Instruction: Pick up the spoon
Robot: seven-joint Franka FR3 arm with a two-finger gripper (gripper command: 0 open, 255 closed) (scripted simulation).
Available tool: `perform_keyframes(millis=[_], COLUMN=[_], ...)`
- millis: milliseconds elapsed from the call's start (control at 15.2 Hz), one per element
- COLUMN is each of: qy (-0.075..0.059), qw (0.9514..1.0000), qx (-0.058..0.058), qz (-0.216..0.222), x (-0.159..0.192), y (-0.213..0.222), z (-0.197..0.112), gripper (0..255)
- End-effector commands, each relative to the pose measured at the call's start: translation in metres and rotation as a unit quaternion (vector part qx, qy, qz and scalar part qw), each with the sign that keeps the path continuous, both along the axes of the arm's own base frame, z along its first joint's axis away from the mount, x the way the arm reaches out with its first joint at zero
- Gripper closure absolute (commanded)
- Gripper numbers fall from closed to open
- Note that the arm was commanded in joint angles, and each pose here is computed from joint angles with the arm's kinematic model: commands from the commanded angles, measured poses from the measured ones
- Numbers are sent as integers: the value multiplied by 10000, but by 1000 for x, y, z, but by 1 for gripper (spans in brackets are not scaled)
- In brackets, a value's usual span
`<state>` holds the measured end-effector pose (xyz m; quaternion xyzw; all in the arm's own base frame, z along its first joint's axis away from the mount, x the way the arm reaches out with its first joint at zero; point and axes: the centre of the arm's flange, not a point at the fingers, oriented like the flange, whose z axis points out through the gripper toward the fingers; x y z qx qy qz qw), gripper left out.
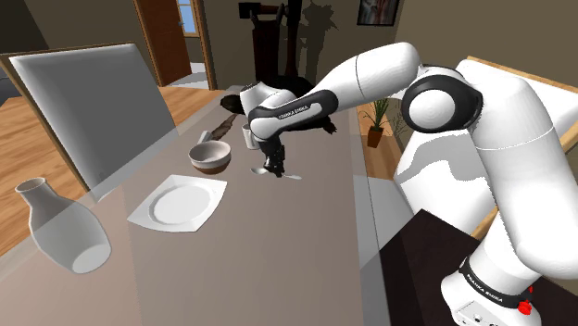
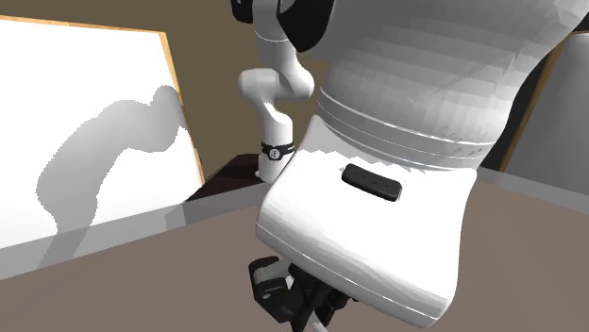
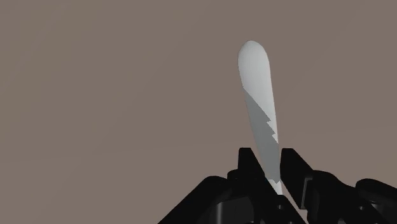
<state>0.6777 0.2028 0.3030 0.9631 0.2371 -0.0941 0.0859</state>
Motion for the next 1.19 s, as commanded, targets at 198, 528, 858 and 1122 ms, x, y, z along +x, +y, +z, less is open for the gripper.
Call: perform_keyframes(millis=[198,528,858,1122], qy=[0,0,0,0], qw=[10000,10000,10000,10000], qx=[0,0,0,0], qz=[0,0,0,0], x=[0,1,1,1], y=[0,0,0,0], z=[0,21,47,68], gripper=[255,255,255,255])
